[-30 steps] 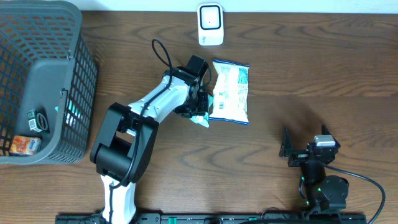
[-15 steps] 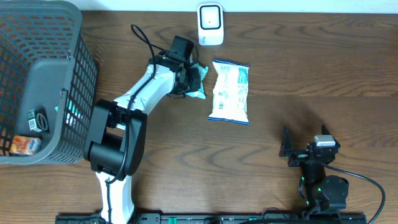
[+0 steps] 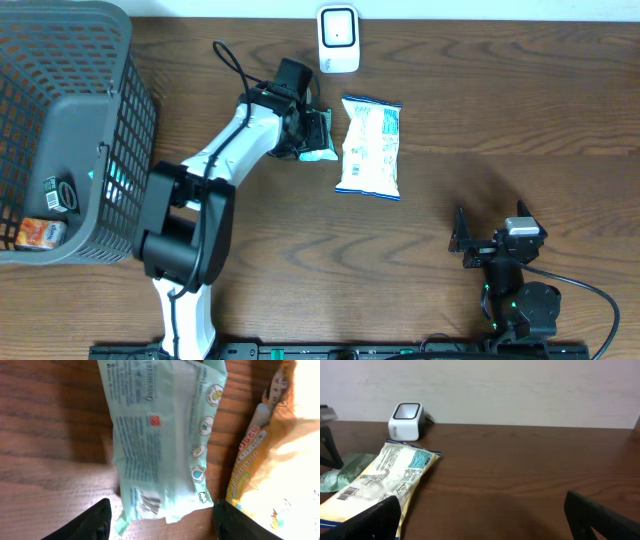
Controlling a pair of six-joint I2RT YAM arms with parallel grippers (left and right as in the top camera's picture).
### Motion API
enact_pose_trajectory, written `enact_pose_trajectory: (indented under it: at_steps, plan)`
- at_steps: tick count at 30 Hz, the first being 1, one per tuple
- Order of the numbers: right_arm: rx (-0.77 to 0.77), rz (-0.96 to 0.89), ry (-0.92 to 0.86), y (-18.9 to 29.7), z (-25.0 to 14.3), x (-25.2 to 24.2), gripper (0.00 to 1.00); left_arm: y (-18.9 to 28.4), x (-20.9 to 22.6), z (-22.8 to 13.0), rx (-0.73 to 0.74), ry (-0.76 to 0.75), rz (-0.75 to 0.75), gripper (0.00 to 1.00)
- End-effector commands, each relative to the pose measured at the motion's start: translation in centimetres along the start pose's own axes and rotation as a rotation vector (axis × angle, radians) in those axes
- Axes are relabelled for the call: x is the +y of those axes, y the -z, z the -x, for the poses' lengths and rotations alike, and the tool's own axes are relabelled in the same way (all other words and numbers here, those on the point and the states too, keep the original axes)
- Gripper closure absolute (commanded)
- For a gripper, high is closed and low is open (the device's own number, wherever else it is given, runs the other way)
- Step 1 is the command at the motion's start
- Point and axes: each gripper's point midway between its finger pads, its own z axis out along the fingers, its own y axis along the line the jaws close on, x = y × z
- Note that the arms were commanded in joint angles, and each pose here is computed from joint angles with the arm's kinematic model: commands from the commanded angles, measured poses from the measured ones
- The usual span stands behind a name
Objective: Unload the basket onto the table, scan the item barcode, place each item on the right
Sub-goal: 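Place the green package on the table beside the white bag, then reach into the basket and grasp the orange package with the left gripper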
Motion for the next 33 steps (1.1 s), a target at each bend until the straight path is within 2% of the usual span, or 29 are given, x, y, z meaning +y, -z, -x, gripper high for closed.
enact_pose_trajectory:
  at_steps: [1, 8, 12, 16, 19, 21, 23, 28, 32, 33]
  plan:
    - [0.003, -0.006, 0.007, 0.0, -0.1, -0.1, 0.01, 7.6, -1.4, 3.7, -0.177, -0.003, -0.073, 0.32]
    - [0.003, -0.006, 0.007, 0.0, -0.1, -0.1, 0.01, 23.3, 1.4, 6.9, -0.515, 0.025, -0.124, 0.26]
    - [0.003, -0.006, 0.007, 0.0, -0.1, -0.2, 0.01, 32.7, 6.1, 7.0, -0.75, 0.086, -0.068, 0.25]
    - [0.003, -0.006, 0.007, 0.0, -0.1, -0.2, 0.01, 41.1, 16.0, 5.2, -0.982, 0.31, 0.202, 0.25]
    - [0.003, -0.006, 0.007, 0.0, -0.1, -0.1, 0.01, 44.6, 23.0, 3.5, -1.073, 0.49, 0.451, 0.25]
    - [0.003, -0.006, 0.007, 0.0, -0.1, -0.1, 0.01, 45.9, 27.6, 1.7, -1.08, 0.612, 0.616, 0.25]
    - [0.003, -0.006, 0.007, 0.0, -0.1, -0.1, 0.01, 45.4, 31.1, 0.3, -1.033, 0.697, 0.702, 0.25]
    - [0.003, -0.006, 0.007, 0.0, -0.1, -0.1, 0.01, 40.9, 36.5, -1.9, -0.838, 0.873, 0.751, 0.25]
    - [0.003, -0.006, 0.007, 0.0, -0.1, -0.1, 0.01, 37.2, 41.4, -5.1, -0.671, 1.073, 0.896, 0.25]
    - [0.003, -0.006, 0.007, 0.0, -0.1, -0.1, 0.01, 36.6, 42.1, -5.4, -0.642, 1.084, 0.913, 0.25]
